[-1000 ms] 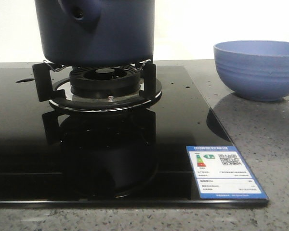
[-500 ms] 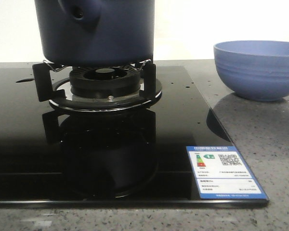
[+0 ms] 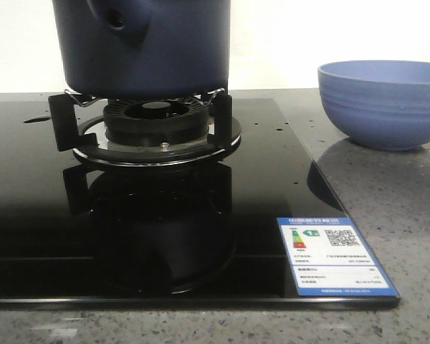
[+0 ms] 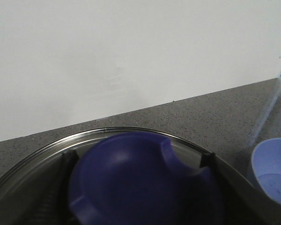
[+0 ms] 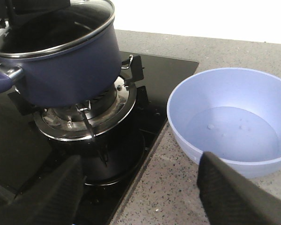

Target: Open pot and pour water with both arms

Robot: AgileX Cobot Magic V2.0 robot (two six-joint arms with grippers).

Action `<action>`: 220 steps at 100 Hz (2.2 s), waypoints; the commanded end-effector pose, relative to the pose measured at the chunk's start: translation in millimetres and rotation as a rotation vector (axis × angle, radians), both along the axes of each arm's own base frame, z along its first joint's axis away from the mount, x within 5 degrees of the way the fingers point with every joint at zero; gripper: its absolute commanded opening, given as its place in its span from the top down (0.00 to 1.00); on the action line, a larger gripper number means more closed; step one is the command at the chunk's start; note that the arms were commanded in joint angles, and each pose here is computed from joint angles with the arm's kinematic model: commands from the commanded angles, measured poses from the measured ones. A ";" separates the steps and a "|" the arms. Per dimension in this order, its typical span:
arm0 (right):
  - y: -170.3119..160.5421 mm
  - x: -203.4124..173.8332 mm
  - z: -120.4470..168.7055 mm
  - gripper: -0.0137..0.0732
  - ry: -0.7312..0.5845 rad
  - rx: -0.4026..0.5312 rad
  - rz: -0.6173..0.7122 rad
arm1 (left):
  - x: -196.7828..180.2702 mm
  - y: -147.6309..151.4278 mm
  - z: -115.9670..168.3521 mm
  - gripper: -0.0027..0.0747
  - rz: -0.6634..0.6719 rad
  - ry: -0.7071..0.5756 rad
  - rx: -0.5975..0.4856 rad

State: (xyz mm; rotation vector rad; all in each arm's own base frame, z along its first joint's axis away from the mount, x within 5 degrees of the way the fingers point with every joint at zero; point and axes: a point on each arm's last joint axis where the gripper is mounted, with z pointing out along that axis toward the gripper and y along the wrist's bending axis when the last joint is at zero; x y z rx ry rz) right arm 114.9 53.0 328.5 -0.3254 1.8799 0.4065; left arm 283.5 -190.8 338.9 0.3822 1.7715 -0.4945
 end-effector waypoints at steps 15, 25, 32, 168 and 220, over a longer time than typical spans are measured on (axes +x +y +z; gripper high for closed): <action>-0.9 2.8 16.9 0.30 -0.094 0.025 -0.018 | -3.3 2.3 24.8 0.34 0.014 -0.105 -0.035; -0.9 2.8 16.9 0.30 -0.094 0.025 -0.018 | -3.3 2.3 24.8 0.37 0.014 -0.105 -0.035; -0.9 2.8 16.9 0.30 -0.094 0.025 -0.018 | -3.2 2.4 25.1 0.41 0.016 -0.108 -0.036; -21.2 46.7 40.8 0.30 0.102 -0.051 -0.190 | -49.2 93.7 106.3 0.53 0.172 -0.336 -0.064; -52.6 175.8 36.4 0.30 0.476 -0.224 -0.296 | -58.8 152.4 114.5 0.53 0.354 -0.302 -0.010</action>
